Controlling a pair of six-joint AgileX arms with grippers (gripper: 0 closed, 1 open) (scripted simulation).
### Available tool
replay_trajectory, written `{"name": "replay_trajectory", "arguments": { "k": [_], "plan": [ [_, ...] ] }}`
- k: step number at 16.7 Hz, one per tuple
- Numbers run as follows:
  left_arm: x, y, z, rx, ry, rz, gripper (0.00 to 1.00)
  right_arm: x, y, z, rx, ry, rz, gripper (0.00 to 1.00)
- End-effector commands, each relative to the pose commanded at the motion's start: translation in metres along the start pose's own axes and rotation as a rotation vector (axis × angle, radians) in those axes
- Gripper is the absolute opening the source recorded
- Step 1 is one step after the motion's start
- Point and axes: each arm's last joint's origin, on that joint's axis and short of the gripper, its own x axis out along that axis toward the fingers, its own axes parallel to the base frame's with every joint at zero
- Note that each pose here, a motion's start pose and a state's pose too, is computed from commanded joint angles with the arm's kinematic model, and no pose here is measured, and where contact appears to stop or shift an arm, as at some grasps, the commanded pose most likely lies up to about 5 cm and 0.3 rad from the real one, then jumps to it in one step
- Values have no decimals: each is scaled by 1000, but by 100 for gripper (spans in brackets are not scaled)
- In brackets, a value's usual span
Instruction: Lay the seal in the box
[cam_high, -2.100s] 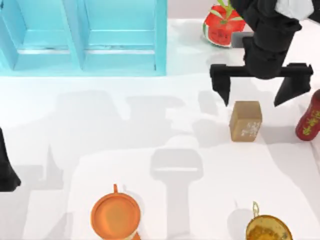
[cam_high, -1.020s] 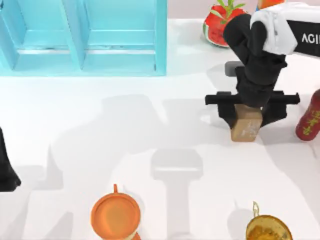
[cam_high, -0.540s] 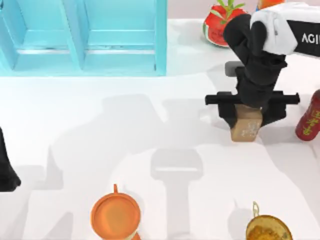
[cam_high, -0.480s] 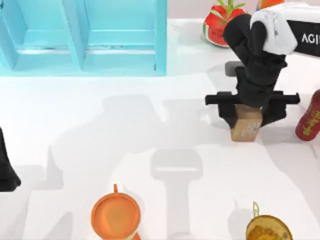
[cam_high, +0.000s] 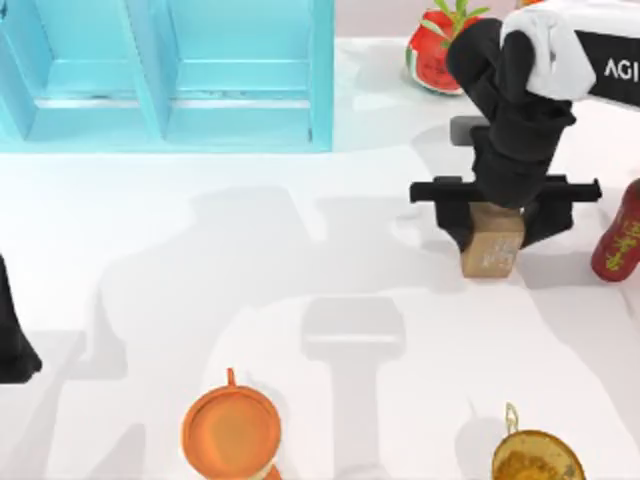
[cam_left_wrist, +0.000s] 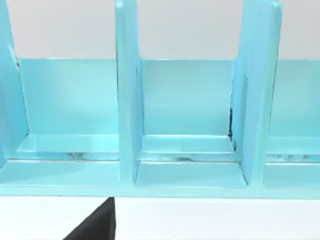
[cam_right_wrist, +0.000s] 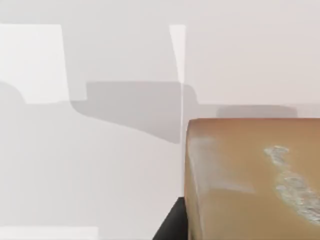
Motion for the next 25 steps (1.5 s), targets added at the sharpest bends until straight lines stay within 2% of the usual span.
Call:
{"name": "replay_trajectory", "arguments": {
  "k": [8,14,16,19,21,23,25],
  "plan": [
    [0,0,0,0,0,0,100,-83,-3,0,8,0,-4,0],
    [0,0,0,0,0,0,100,-89,-3,0,4,-4,-1,0],
    [0,0,0,0,0,0,100,-108,-17,6,3,-80,25,0],
    [0,0,0,0,0,0,100,-156,-72,11,3,-249,45,0],
    [0,0,0,0,0,0,100,-182,-129,2,4,-324,13,0],
    [0,0,0,0,0,0,100,-193,-193,-17,2,-327,-45,0],
    [0,0,0,0,0,0,100,-185,-245,-39,-2,-253,-80,0]
  ]
}}
